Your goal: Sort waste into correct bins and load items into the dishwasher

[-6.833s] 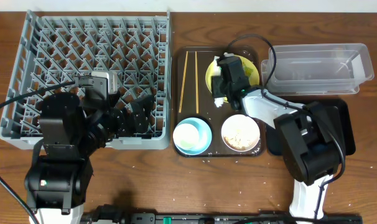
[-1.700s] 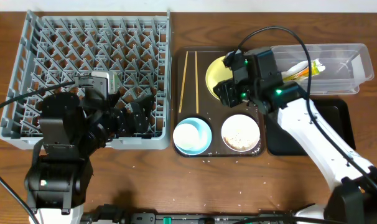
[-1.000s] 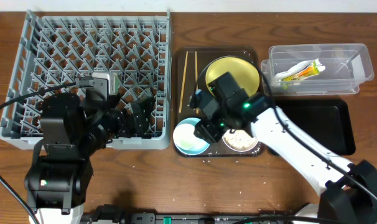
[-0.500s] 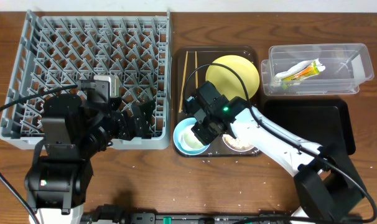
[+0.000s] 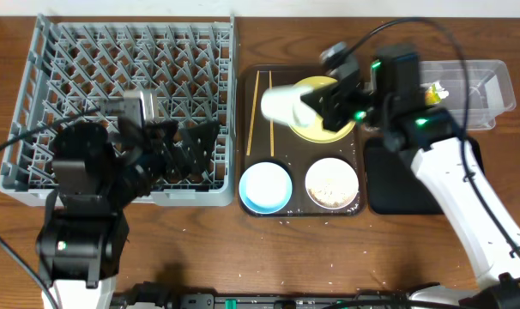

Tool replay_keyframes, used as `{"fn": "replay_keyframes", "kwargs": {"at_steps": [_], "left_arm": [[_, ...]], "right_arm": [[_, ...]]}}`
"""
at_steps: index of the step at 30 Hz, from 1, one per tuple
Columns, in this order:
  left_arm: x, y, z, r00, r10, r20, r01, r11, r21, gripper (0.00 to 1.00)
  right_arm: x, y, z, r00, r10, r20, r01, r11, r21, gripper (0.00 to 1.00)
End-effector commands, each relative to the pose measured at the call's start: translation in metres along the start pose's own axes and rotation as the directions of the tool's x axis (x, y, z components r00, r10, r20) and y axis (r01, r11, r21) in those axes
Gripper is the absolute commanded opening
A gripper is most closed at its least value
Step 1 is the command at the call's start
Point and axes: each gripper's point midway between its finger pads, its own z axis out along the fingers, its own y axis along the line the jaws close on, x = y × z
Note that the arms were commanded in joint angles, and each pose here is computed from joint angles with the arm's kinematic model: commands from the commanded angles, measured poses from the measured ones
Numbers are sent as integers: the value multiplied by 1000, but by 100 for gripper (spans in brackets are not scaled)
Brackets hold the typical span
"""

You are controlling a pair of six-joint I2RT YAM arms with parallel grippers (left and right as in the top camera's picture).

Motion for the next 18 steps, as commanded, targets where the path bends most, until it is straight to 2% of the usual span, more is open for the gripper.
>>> {"fn": "replay_keyframes", "kwargs": {"at_steps": [1, 5, 10, 14, 18], "left_arm": [[-3, -34, 9, 995, -76, -70, 89, 973, 213, 96], [-1, -51, 20, 983, -85, -165, 141, 921, 364, 95], [5, -67, 28, 958, -49, -283, 197, 831, 521, 94], [13, -70, 35, 940, -36, -340, 232, 799, 555, 93], [18, -82, 36, 939, 5, -343, 211, 781, 588, 82]], "right_arm": [[-12, 54, -14, 999, 34, 12, -27, 918, -395, 1], [-22, 82, -25, 997, -42, 66, 71, 835, -546, 1], [-28, 100, -24, 993, -70, 91, 111, 803, -586, 1], [-26, 114, -21, 991, -99, 96, 137, 779, -612, 1], [-26, 115, -14, 990, -97, 97, 136, 797, -588, 1]]}}
